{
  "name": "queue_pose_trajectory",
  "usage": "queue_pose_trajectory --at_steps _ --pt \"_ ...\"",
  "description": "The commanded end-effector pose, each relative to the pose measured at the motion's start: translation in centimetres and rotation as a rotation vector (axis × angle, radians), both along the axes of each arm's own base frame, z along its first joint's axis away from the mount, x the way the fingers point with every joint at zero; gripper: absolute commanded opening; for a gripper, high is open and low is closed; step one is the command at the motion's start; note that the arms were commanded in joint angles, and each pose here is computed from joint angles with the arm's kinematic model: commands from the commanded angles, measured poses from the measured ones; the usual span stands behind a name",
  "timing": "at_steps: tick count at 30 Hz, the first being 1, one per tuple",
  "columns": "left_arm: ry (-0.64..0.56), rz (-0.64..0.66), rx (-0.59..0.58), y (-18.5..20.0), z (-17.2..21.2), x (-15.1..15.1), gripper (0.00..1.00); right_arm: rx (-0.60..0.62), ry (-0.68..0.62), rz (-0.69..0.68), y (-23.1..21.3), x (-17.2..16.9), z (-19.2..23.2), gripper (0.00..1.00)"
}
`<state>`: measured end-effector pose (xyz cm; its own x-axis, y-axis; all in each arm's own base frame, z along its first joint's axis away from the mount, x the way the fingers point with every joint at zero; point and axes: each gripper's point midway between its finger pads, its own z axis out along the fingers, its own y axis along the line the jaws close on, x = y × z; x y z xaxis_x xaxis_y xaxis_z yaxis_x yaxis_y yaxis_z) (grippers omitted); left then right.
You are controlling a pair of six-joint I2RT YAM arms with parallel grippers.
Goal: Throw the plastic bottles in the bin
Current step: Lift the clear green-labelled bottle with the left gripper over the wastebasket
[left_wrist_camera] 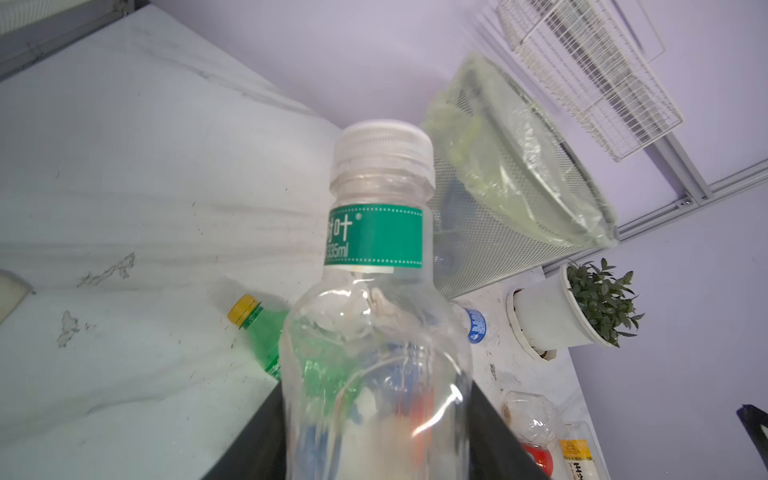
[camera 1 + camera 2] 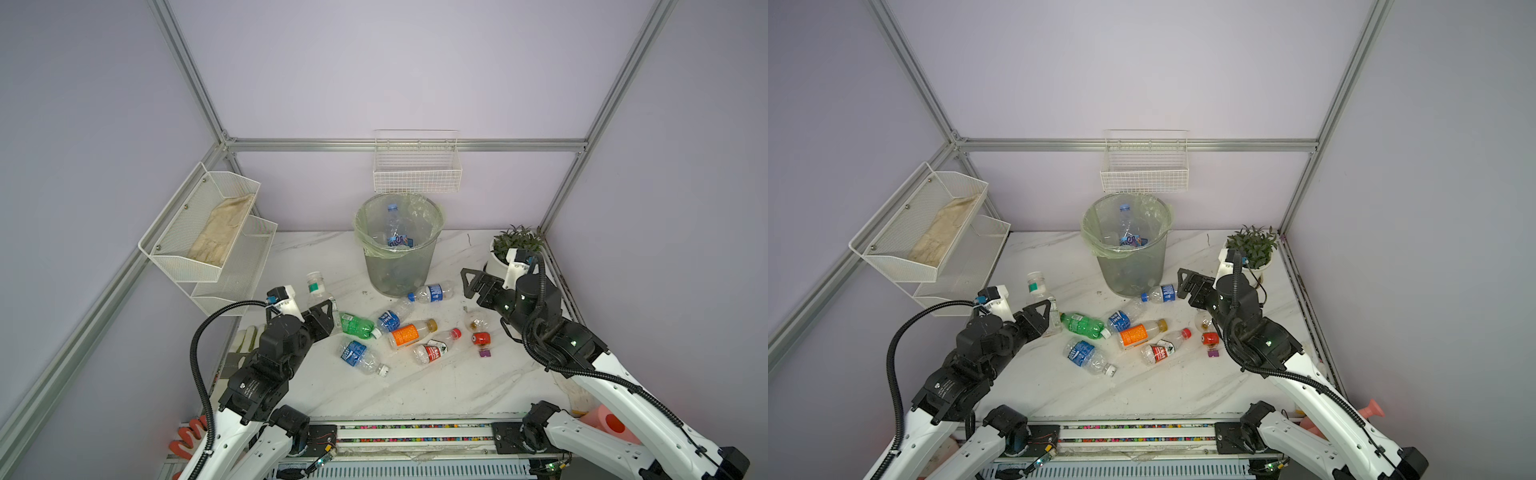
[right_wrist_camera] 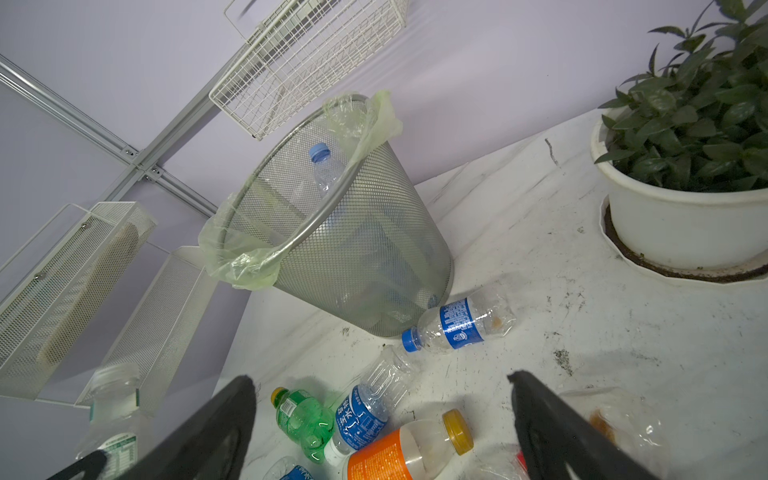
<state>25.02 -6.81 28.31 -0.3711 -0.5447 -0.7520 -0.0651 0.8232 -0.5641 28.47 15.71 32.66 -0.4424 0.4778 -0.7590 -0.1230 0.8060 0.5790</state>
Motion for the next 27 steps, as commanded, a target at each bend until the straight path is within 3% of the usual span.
queue_pose_trajectory --at_steps 1,17,27 --pt "-0.233 -0.054 -0.019 -0.9 9.1 0.6 0.03 0.011 -0.001 -0.005 -0.1 -0.1 0.2 0.97" --pt "-0.610 -0.236 0.005 -5.6 25.2 3.2 0.01 -0.019 -0.003 -0.013 -0.3 0.0 -0.2 0.97" --pt "-0.737 -0.341 0.005 -9.4 31.1 5.8 0.00 -0.020 0.003 -0.004 -0.2 0.0 -0.4 0.97"
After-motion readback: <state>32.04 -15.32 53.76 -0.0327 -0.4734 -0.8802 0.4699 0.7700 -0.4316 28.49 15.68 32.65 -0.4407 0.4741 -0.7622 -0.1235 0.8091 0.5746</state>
